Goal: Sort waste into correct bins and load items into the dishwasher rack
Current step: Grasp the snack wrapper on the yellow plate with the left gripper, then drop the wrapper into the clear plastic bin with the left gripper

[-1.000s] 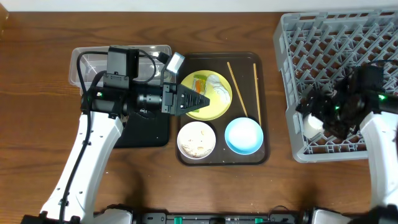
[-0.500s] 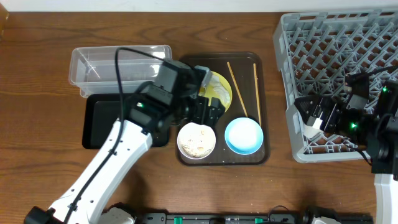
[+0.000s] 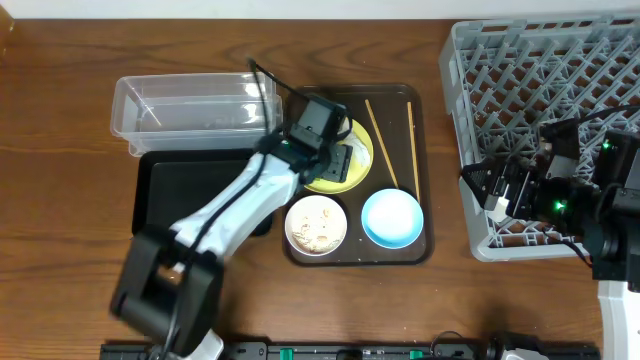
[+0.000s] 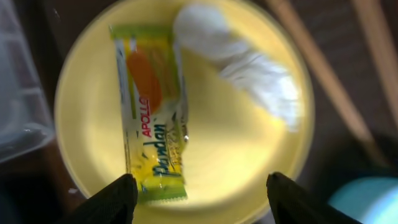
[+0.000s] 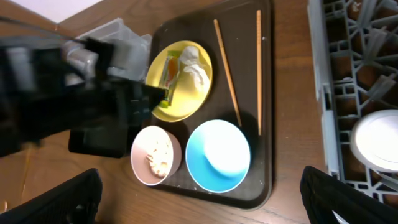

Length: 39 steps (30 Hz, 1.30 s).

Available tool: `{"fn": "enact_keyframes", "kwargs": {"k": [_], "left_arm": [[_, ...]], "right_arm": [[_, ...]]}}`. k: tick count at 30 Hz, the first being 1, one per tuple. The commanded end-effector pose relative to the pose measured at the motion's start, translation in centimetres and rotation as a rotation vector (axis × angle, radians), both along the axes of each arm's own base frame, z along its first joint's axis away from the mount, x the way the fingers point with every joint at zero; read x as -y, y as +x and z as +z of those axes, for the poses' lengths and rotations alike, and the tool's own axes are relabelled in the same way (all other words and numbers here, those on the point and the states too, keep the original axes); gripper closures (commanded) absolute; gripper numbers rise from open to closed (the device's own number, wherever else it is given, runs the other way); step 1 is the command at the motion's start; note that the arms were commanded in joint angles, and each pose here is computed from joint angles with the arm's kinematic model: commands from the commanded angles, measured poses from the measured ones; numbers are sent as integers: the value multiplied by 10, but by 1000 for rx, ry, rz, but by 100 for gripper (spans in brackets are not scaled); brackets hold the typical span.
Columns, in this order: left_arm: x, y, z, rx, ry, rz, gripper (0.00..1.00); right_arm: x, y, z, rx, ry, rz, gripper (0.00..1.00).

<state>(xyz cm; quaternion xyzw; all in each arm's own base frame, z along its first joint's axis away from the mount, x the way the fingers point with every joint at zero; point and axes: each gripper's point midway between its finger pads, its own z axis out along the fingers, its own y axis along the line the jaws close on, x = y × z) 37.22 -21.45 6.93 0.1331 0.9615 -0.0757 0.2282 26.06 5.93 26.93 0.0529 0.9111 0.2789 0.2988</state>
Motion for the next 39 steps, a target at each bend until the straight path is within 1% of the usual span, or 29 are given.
{"fn": "enact_keyframes", "kwargs": {"k": [1,3,6,7,11,12,13,14,17,20,25,28,31,36,38,39], "left_arm": [[-13,16,-16,26,84,59,32],[-19,18,-32,15,127,73,34],[-19,19,-47,-2,145,75,41],[-19,19,-51,-6,148,74,49],[-18,21,-51,2,143,75,69],[-18,22,-49,4,141,75,81],[-18,22,-47,5,141,75,89],[-18,21,-44,7,140,75,94],[-19,22,-25,24,123,79,94],[-17,22,10,56,69,79,94],[-27,24,81,181,-33,104,94],[-46,30,110,253,-46,124,94],[-73,41,117,276,-38,179,94],[-124,67,99,263,-28,323,94],[-134,70,89,224,-63,369,93],[-131,69,86,200,-98,359,84]], "right_arm": [[-5,-1,4,18,-1,30,1],[-5,-1,4,18,-1,31,1],[-5,-1,4,18,-1,31,1],[-5,-1,4,18,-1,30,1],[-5,0,5,20,-2,30,1],[-5,0,5,22,-2,30,1],[-5,0,5,22,-2,30,1],[-5,0,5,22,-4,29,1],[-4,0,4,21,-9,25,1],[-4,0,4,21,-10,24,1],[-3,0,4,21,-11,24,1],[-3,1,4,22,-11,24,1],[-3,1,4,24,-11,23,1],[-3,1,4,24,-12,24,1],[-3,1,4,23,-11,24,1],[-3,1,4,23,-11,24,1]]}}
